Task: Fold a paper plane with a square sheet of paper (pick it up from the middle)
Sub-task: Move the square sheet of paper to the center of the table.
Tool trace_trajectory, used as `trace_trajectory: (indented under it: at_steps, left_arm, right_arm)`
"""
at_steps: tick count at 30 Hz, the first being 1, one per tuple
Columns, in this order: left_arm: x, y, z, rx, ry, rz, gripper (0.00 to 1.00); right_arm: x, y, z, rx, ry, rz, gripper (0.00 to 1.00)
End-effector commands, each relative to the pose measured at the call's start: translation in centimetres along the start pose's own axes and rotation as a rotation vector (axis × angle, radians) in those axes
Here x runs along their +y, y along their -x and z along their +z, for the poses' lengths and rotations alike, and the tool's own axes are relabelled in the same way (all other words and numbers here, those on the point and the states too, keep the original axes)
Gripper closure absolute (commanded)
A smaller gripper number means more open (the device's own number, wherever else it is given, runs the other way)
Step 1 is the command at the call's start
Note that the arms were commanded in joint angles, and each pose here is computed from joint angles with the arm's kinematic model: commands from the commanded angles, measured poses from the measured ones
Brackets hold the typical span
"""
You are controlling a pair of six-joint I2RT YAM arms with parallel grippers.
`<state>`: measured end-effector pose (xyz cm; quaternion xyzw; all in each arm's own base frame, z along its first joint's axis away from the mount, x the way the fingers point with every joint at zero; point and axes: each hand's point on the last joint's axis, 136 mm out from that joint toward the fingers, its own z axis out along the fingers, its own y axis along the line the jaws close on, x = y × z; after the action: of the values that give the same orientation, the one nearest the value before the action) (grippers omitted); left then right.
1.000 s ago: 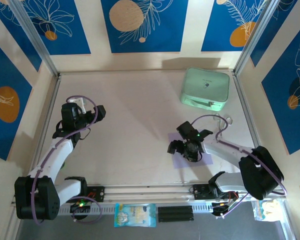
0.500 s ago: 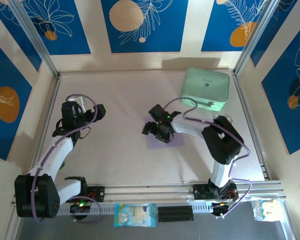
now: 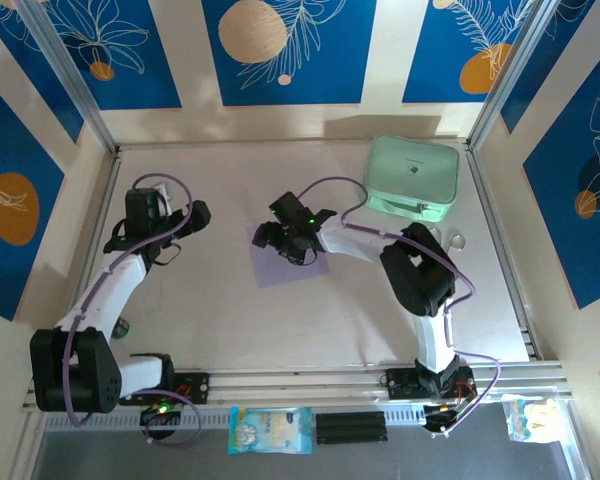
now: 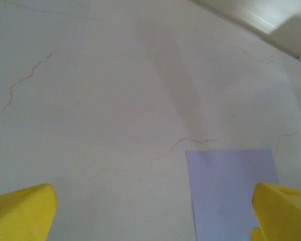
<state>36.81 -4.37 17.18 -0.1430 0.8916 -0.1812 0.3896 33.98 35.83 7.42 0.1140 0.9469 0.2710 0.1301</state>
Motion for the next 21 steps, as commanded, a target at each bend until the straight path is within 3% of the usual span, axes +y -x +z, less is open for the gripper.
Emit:
trace_trajectory:
  at_steps: [1, 7, 15, 21]
  left_arm:
    - [-1.0, -0.8, 0.4, 0.080, -0.019, -0.023, 0.01]
    - [-2.2, -1.9, 1.9, 0.134, -0.053, -0.043, 0.01]
    - [-3.7, -3.5, 3.2, 0.186, -0.116, -0.059, 0.01]
    - [-5.0, -4.9, 3.8, 0.236, -0.136, -0.018, 0.01]
  right_arm:
    - [-1.0, 2.6, -3.2, -0.070, 0.008, -0.079, 0.16]
    - [-4.4, 3.8, -1.9, 0.055, -0.070, -0.147, 0.18]
    - [-4.6, 6.5, -0.4, 0.089, -0.026, -0.148, 0.19]
    - [-5.8, 6.5, 1.2, 0.125, -0.087, -0.098, 0.20]
